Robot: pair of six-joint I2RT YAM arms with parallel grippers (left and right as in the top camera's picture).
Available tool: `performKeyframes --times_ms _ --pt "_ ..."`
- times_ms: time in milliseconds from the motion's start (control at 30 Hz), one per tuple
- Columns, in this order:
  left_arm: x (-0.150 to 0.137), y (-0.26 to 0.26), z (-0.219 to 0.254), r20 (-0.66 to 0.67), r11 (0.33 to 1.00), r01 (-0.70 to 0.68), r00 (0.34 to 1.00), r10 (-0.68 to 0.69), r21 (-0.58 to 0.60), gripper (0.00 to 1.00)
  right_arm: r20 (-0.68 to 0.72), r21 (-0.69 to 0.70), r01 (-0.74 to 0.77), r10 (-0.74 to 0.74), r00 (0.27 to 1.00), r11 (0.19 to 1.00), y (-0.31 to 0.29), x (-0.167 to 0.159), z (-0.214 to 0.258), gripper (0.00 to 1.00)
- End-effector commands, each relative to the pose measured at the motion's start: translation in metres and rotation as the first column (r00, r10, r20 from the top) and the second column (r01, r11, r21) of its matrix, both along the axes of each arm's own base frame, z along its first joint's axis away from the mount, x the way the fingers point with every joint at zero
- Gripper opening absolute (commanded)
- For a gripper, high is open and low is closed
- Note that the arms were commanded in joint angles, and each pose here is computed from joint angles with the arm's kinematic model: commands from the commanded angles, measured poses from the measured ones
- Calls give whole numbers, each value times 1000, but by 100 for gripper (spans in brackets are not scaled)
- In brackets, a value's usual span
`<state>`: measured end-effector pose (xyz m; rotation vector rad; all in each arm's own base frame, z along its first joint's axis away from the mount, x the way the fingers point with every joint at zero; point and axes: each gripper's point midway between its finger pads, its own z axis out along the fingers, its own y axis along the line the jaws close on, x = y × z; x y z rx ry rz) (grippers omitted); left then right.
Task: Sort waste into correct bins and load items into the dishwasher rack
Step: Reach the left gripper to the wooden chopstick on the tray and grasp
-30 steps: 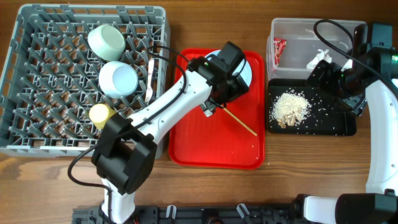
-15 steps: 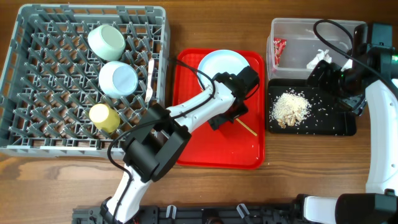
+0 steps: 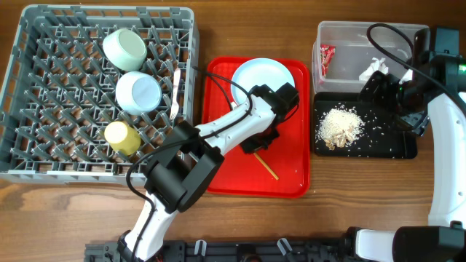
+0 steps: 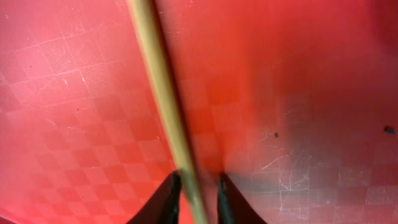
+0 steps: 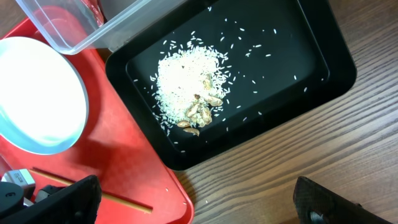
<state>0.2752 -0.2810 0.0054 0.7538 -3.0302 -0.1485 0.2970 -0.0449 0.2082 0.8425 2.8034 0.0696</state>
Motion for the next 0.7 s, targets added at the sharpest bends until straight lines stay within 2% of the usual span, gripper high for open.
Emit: performKeyframes --times_ms 0,100,167,200,333,667 --pt "2 6 -7 -2 999 -7 1000 7 33 17 27 1 -5 5 1000 1000 0 1 8 100" --pt "1 7 -7 -5 999 -8 1000 8 36 20 26 2 -5 5 1000 1000 0 1 8 100" --pt "-1 9 -6 -15 999 -7 1000 8 46 27 26 2 -5 5 1000 1000 0 1 8 100" --pt "-3 10 -6 -23 999 -7 1000 9 50 28 26 1 -5 5 1000 1000 0 1 8 100" --pt "-7 14 -6 -38 998 -5 999 7 64 14 26 1 -6 6 1000 1000 0 1 8 100" --pt "-14 22 -29 -42 998 -6 999 9 70 13 24 2 -5 5 1000 1000 0 0 8 100"
